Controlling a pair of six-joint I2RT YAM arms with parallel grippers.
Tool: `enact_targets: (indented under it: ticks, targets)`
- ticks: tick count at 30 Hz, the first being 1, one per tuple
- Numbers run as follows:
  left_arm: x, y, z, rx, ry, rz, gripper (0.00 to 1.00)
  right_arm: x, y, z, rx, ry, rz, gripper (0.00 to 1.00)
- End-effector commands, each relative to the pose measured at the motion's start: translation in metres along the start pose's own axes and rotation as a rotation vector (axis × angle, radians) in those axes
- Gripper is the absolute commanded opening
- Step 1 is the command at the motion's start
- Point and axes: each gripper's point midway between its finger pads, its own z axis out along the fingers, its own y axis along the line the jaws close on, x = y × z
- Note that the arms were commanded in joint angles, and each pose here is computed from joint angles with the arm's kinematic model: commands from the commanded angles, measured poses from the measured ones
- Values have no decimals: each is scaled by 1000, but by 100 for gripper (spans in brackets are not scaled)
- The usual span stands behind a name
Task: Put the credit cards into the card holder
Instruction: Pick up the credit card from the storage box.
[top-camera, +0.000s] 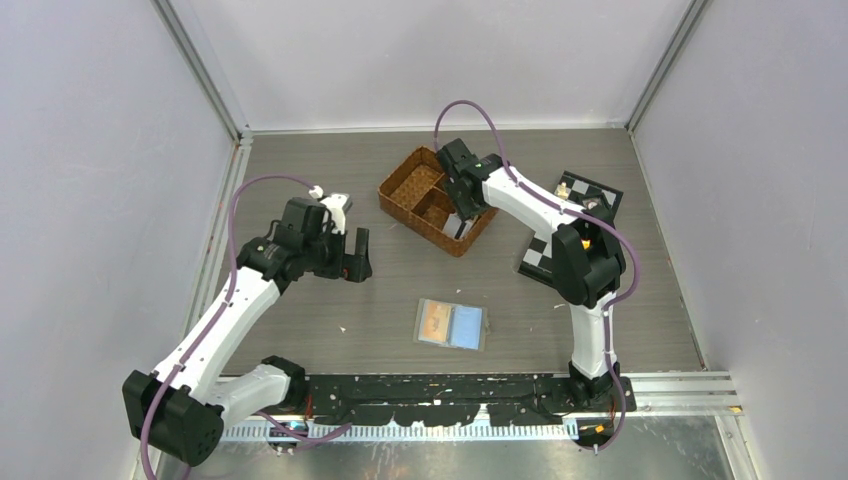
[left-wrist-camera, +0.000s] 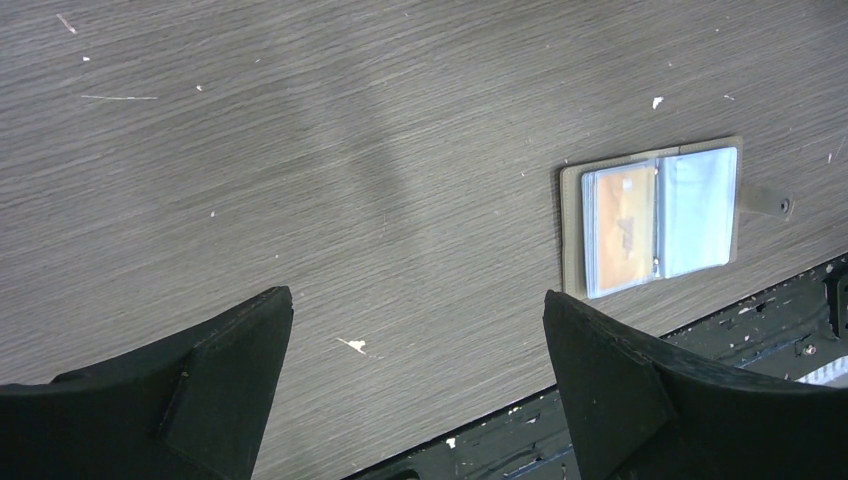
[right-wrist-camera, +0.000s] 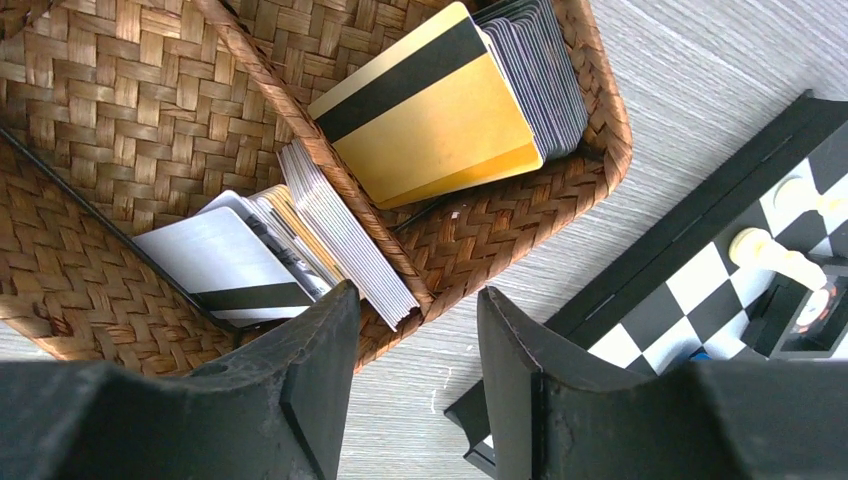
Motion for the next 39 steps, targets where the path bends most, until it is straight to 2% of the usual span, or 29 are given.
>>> enact_targets:
  ticks: [1,11,25,39]
  targets:
    - [-1,0,-3,9,-11,17,99,-22,-18,-18,61,-73,7,50]
    - [0,-1,-1,21,-6,17,99,-28,-16,-27,33,-103,19,39]
    - [1,-3,0,31,2,15,99,-38,-9,-37,28,-146,16,29]
    - [2,-5,0,44,6,14,99,-43,-7,-40,29,-162,-15,24]
